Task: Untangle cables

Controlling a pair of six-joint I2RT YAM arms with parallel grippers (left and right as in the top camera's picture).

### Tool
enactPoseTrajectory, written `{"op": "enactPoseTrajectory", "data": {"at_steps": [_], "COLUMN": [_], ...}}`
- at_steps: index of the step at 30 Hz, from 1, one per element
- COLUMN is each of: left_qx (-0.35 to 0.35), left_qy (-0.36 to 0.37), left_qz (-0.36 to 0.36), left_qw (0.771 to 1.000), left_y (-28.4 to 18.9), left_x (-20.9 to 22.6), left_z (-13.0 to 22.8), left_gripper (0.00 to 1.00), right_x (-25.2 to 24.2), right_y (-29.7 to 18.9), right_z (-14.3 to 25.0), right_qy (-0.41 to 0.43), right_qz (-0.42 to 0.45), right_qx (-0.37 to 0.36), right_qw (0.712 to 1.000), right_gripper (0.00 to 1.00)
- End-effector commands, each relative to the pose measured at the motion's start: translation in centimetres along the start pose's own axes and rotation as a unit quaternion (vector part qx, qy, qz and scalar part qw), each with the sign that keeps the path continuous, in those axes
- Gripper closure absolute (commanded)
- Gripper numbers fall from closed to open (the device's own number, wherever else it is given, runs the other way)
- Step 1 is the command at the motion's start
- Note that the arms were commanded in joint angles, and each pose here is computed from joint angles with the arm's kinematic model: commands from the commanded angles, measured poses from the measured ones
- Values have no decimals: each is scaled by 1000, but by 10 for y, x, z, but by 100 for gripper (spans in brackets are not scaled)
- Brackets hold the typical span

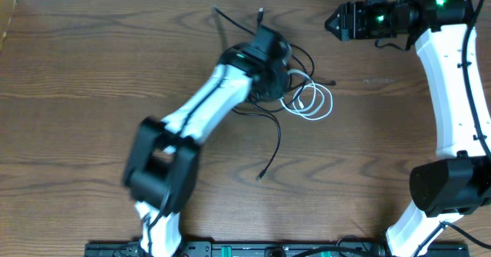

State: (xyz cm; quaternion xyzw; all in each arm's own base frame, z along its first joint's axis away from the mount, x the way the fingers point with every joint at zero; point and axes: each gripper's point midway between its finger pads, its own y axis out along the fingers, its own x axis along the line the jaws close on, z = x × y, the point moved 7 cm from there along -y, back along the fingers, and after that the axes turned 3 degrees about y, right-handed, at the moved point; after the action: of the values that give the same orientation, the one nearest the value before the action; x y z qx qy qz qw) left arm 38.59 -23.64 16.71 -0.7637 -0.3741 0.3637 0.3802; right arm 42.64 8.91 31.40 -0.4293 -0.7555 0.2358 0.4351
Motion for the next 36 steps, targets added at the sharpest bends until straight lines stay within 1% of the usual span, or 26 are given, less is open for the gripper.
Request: {"op": "enactPoseTrajectory", "data": {"at_steps": [1, 4, 6, 9, 12, 15, 17, 18, 20, 22, 26, 27, 28, 32, 33, 34, 35, 36], "left_qx": [-81, -119, -129, -131, -134, -138, -141, -141, -140, -138, -136, -136, -136, -136, -136, -136, -137, -137], "left_qy": [-58, -94, -108, -151, -174, -184, -190, -192, -193, -194, -195, -195, -195, -195, -194, -195, -195, -195], "left_qz": [62, 90, 102, 130, 141, 141, 138, 137, 137, 137, 136, 136, 136, 136, 136, 136, 134, 132], "left_qw": [993, 984, 980, 971, 965, 963, 962, 961, 962, 962, 962, 962, 962, 962, 962, 962, 962, 962], "left_y": [-70, -102, -113, -123, -129, -133, -135, -135, -135, -135, -134, -134, -134, -134, -134, -134, -134, -134], "left_x": [-7, 0, 5, 15, 29, 39, 45, 46, 46, 46, 46, 46, 46, 46, 46, 46, 46, 47], "left_z": [-27, -36, -39, -40, -40, -40, -40, -41, -40, -39, -39, -39, -39, -39, -39, -39, -39, -39], "left_gripper": [92, 93, 93, 93, 92, 93, 92, 92, 93, 92, 93, 93, 93, 93, 93, 92, 93, 92], "right_x": [9, 22, 31, 47, 49, 46, 41, 35, 29, 24, 17, 16, 9, -7, -7, -7, -7, -6], "right_y": [9, 15, 19, 27, 43, 57, 71, 86, 103, 123, 166, 169, 189, 219, 220, 220, 219, 219], "right_z": [5, 8, 11, 18, 31, 44, 54, 63, 76, 90, 120, 122, 129, 140, 140, 140, 139, 137], "right_qy": [-19, -42, -56, -78, -88, -124, -158, -189, -231, -262, -287, -289, -293, -293, -290, -290, -288, -270], "right_qz": [-4, -12, -18, -26, 0, -2, -6, -11, -17, -24, -37, -35, -16, 11, 12, 12, 13, 16], "right_qx": [12, 20, 25, 38, 60, 79, 89, 96, 102, 111, 147, 151, 165, 179, 181, 180, 179, 176], "right_qw": [1000, 999, 998, 996, 994, 989, 983, 977, 967, 958, 946, 945, 942, 939, 940, 940, 941, 946], "right_gripper": [38, 38, 38, 38, 38, 36, 32, 29, 26, 25, 25, 25, 27, 30, 34, 42, 46, 66]}}
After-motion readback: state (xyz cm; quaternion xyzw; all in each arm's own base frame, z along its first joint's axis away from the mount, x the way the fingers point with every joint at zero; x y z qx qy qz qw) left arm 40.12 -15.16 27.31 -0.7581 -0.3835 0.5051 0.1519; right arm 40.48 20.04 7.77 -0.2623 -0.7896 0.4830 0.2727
